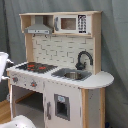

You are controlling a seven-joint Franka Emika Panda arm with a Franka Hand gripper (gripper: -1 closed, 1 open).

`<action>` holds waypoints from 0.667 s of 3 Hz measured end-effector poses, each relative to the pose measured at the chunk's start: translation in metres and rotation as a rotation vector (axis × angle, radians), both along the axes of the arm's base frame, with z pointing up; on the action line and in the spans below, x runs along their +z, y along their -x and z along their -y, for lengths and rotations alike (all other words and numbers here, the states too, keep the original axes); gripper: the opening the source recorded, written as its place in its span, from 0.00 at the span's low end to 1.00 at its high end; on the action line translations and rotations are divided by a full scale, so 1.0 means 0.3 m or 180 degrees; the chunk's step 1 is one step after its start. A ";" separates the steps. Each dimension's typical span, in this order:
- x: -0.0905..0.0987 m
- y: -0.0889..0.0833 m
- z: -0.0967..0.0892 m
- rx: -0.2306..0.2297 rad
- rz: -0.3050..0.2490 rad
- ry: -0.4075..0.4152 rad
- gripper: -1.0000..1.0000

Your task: Play with the kitchen

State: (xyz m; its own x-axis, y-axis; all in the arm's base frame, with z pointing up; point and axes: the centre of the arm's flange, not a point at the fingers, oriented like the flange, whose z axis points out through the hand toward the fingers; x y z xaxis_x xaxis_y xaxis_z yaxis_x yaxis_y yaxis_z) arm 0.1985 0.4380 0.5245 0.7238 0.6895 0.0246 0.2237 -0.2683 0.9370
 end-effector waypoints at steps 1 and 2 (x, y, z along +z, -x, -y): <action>-0.014 -0.038 0.070 -0.0022 -0.0304 0.0003 1.00; -0.030 -0.073 0.138 -0.0015 -0.0622 0.0014 1.00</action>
State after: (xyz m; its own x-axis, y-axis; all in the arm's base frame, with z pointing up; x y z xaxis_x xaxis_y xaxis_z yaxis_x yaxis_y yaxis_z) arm 0.2204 0.3966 0.5156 0.7178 0.6860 -0.1196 0.4002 -0.2659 0.8770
